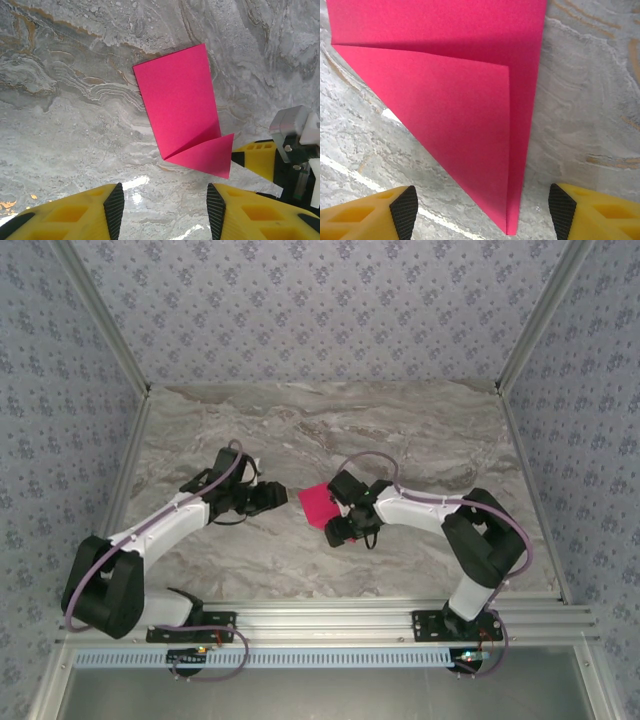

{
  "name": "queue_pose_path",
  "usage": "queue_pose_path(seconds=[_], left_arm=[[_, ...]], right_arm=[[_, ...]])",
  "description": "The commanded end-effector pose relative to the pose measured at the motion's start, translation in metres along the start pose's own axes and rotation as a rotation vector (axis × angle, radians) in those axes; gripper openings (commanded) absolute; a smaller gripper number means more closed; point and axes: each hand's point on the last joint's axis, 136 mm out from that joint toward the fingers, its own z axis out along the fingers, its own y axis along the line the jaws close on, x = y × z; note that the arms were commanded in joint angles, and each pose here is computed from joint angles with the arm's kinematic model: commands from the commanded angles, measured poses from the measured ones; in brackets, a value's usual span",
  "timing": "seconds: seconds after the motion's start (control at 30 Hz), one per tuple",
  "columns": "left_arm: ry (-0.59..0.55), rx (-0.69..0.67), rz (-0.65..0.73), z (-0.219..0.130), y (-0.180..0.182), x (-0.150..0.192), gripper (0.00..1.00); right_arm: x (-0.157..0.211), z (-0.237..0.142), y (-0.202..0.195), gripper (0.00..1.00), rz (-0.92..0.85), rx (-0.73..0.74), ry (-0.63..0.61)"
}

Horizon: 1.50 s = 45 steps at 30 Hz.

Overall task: Fold a paper plane with a square sheet of paper (fold left side to right side)
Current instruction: Fourth fold the wing at the center of the table.

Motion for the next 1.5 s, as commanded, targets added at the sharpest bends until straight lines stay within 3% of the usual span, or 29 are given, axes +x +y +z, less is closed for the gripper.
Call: queue_pose_path(seconds=[0.0,0.33,0.5,0.7,0.9,1.0,1.47], left_arm=[[-0.006,-0.008,0.003,-0.005,0.002,0.001,0.50],[0.016,0.014,-0.013,-0.003,0.001,0.006,0.50],[0.045,0.064,-0.046,0.003,-0.003,0.011,0.51],[0.081,0.157,-0.111,0.020,-0.011,0.017,0.51],[0.121,0.184,-0.138,0.044,-0.019,0.025,0.51],[0.126,0.170,-0.142,0.053,-0.021,0.027,0.51],[0.165,0.116,-0.140,0.069,-0.019,0.035,0.53]], right_arm=[[0.007,0.003,0.008,0.74,0.013,0.009,0.038],[0.021,0.003,0.042,0.72,-0.007,-0.049,0.055],[0.016,-0.004,0.040,0.72,-0.009,-0.048,0.033],[-0.009,-0.036,0.026,0.74,0.030,-0.134,-0.086],[-0.035,-0.044,0.008,0.72,0.033,-0.264,-0.174],[-0.044,-0.038,0.009,0.68,0.004,-0.298,-0.178],[-0.049,-0.006,-0.001,0.34,0.016,-0.329,-0.111]])
